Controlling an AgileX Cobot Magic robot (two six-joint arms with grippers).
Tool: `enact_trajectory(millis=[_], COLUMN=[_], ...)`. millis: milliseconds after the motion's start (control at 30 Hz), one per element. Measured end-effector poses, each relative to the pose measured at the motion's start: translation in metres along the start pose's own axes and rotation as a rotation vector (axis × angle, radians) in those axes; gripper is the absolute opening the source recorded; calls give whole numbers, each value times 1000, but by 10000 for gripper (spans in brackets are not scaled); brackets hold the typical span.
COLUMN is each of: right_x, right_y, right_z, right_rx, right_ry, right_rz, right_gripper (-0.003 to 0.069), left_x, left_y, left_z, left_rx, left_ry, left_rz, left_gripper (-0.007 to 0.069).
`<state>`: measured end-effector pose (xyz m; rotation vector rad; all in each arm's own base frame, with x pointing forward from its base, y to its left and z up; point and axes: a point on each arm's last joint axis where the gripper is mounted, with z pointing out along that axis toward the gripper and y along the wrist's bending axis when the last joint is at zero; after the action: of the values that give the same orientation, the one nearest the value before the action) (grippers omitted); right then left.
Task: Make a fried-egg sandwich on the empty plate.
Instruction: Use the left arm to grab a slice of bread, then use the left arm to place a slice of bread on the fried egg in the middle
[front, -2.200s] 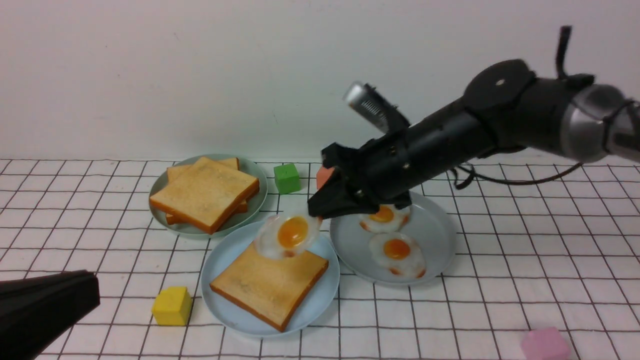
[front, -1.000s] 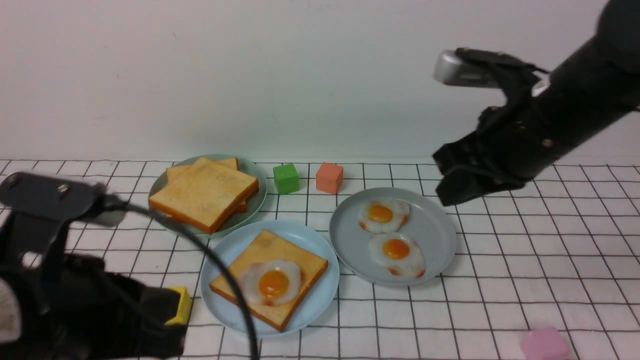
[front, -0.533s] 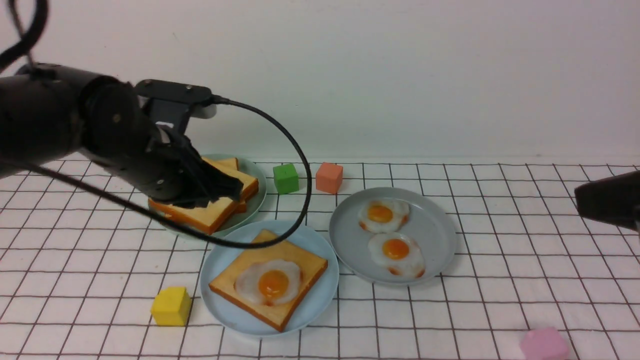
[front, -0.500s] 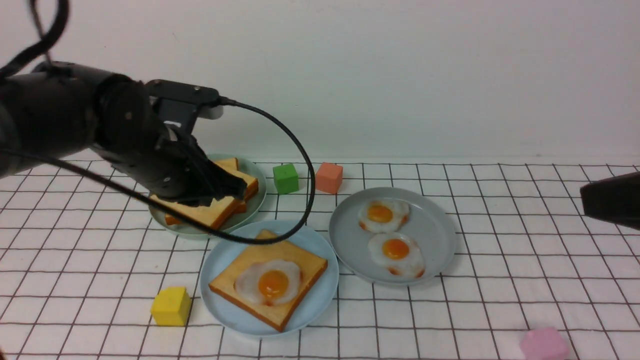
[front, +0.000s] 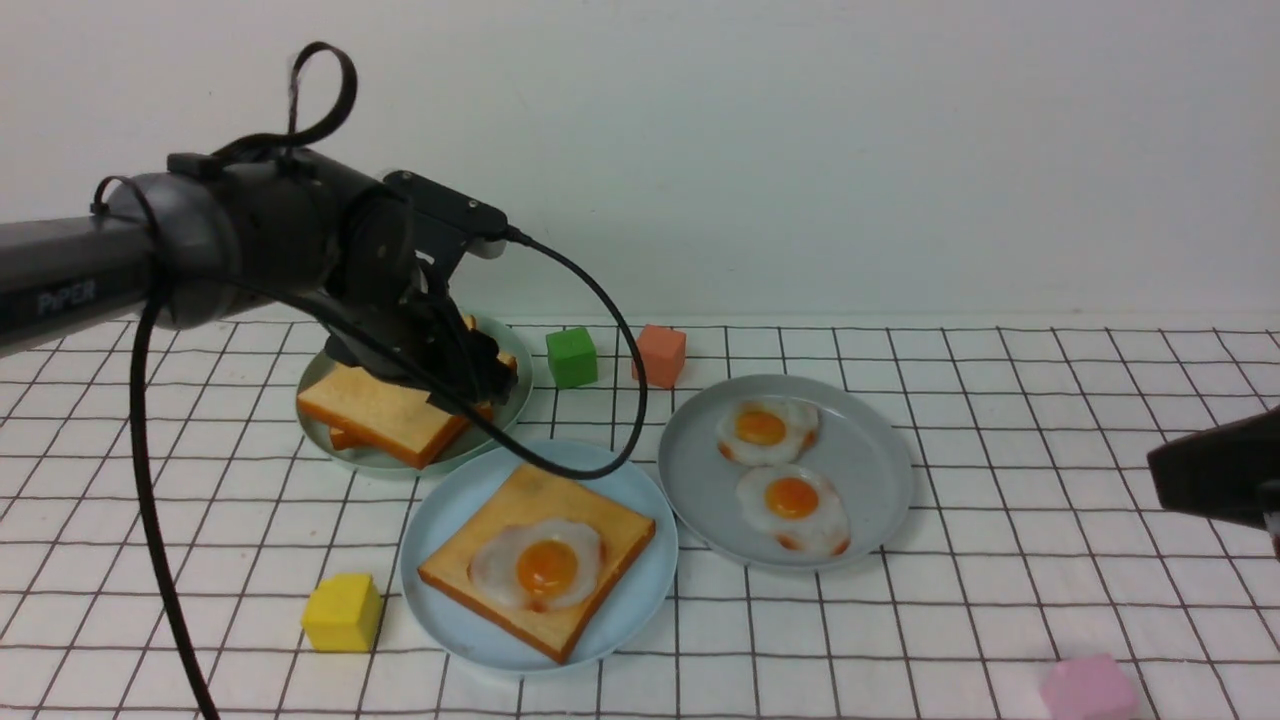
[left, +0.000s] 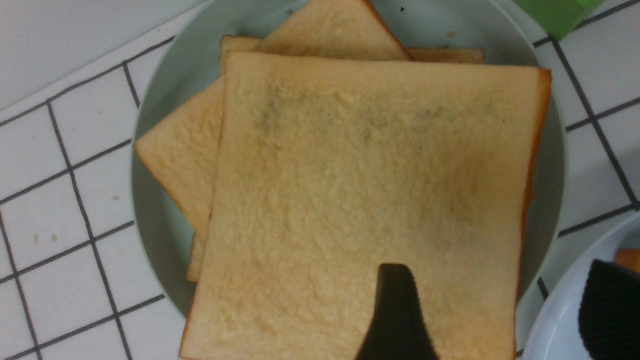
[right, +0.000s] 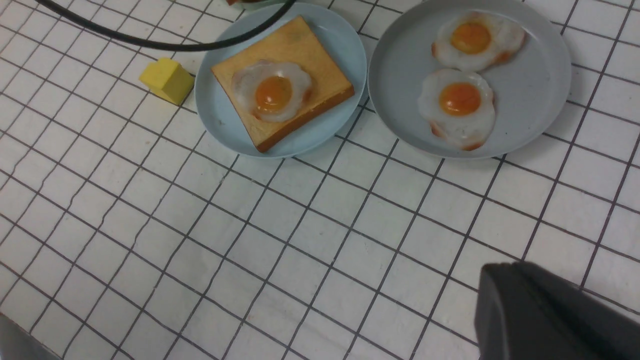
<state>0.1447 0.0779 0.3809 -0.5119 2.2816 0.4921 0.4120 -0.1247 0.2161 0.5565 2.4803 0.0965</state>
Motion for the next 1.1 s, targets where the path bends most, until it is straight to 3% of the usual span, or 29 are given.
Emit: enact_trajectory(millis=[67,200,367,467,533,567,733,900,1033,1100], right_x=[0,0,0,0,1,1,1,1,1,1], right_y=[0,0,0,1,1,1,2,2,2,2], right_z=[0,0,0,0,0,0,0,0,0,0], right_rx=[-2,-4,-4,-9,-16,-15,-23,-25,-26,-26], right_ry=[0,-2,-2,1,10,10,17,18,18,18], right_rz=[2,4,4,7,11,10,15,16,17,17], right_gripper=[11,14,16,19,20,21,23,27,29,32], left_x=[3,8,10,9,9,9,7,1,-10,-12], left_y=[-2,-3,-4,-3,-3,-3,-4,1,3,-14], left_z=[10,26,33,32,32,32,26,1,-50,-84], left_rx=[2,-7,-17,-19,-20,-20,-21,-34,-44,-25], left_ry=[11,37,43,40,43,45,49,30,-31,-57], left_rz=[8,39,65,66,66,66,71,62,41,38], left_gripper=[554,573,545,443,335,335,72,60,60,60])
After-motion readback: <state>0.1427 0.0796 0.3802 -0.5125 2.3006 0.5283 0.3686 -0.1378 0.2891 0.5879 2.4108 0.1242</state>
